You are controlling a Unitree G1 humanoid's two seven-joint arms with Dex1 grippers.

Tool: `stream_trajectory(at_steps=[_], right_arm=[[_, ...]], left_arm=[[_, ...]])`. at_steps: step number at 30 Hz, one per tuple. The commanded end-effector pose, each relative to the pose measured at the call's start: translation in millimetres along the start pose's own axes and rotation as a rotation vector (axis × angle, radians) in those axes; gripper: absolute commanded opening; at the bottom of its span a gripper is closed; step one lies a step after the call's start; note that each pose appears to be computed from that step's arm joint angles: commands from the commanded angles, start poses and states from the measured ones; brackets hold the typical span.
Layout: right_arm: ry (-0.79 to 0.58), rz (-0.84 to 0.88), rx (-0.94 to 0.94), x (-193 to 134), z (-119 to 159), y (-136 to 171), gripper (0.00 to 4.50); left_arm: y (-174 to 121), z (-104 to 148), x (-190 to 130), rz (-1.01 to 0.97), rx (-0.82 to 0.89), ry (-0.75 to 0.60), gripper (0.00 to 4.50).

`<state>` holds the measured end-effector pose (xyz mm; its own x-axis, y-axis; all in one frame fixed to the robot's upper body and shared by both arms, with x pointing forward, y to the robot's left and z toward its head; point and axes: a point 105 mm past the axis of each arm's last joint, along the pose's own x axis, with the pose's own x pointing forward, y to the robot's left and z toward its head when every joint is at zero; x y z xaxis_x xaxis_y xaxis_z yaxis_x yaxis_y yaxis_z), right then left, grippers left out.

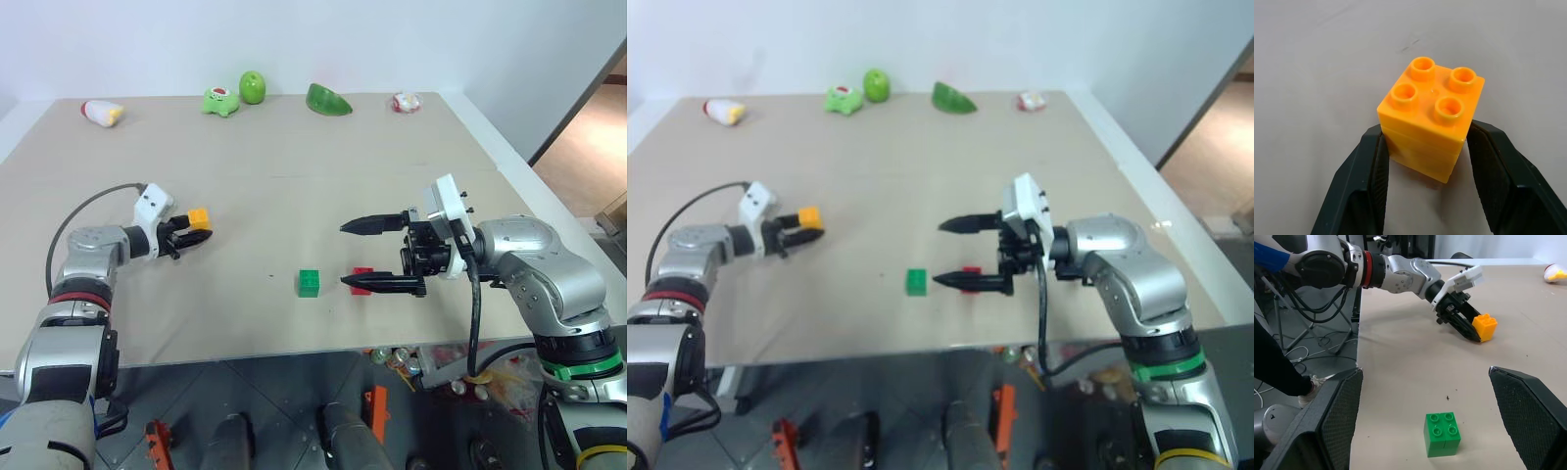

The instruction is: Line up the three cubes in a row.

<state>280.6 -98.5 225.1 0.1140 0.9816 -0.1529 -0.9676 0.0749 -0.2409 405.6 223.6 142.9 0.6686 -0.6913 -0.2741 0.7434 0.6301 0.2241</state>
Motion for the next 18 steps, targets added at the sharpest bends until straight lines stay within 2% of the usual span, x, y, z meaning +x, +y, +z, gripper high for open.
stream_trajectory(at_steps=[1, 4, 11, 18], right_arm=[[-0.007, -0.03, -0.043, -6, 10, -4, 4.29], [0.001, -0.045, -0.043, -11, 10, -5, 4.29], [0.044, -0.091, -0.029, -28, 4, -7, 4.29], [0.044, -0.109, -0.034, -30, 6, -7, 4.29]], left_arm=[[-20, 20, -1, -0.139, 0.105, -0.06, 1.82], [-44, 25, -7, -0.264, 0.136, -0.071, 1.82], [-96, 11, -15, -0.414, 0.138, -0.038, 1.82], [-110, 6, -7, -0.4, 0.088, -0.06, 1.82]])
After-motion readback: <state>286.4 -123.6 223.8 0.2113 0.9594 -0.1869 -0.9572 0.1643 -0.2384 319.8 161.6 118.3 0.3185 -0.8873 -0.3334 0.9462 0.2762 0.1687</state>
